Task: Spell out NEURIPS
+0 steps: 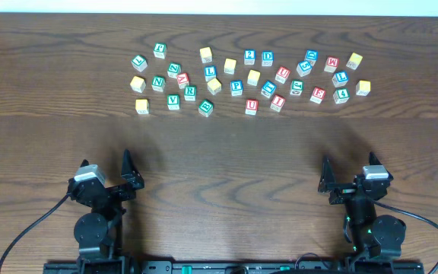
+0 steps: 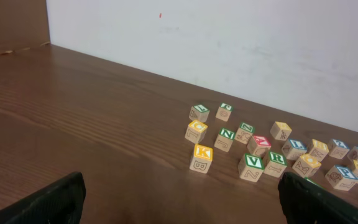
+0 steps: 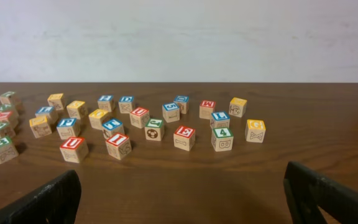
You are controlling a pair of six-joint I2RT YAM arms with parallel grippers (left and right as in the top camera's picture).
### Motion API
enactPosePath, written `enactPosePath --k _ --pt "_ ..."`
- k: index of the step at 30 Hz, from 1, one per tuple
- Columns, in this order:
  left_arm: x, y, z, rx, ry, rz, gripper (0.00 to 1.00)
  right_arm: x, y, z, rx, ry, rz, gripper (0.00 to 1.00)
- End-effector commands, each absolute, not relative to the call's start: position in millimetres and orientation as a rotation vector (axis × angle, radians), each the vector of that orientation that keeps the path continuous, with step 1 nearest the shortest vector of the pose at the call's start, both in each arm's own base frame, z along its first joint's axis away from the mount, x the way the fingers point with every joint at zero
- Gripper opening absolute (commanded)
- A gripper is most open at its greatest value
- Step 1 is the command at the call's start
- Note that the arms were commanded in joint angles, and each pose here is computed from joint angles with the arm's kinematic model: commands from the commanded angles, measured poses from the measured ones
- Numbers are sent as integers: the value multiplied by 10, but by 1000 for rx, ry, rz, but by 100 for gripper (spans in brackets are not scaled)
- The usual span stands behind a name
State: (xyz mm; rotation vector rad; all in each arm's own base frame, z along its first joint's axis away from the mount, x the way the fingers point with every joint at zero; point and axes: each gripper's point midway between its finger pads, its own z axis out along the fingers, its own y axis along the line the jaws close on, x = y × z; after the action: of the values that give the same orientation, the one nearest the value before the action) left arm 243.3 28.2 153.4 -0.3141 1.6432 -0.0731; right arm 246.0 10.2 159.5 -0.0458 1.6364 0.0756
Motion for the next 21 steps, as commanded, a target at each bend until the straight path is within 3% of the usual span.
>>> enactPosePath --k 1,21 --pt "2419 300 1365 -317 1697 -48 98 2459 103 1587 -57 1637 70 99" --pt "2419 300 1365 -317 1697 -48 98 2464 2 1586 -12 1638 21 99"
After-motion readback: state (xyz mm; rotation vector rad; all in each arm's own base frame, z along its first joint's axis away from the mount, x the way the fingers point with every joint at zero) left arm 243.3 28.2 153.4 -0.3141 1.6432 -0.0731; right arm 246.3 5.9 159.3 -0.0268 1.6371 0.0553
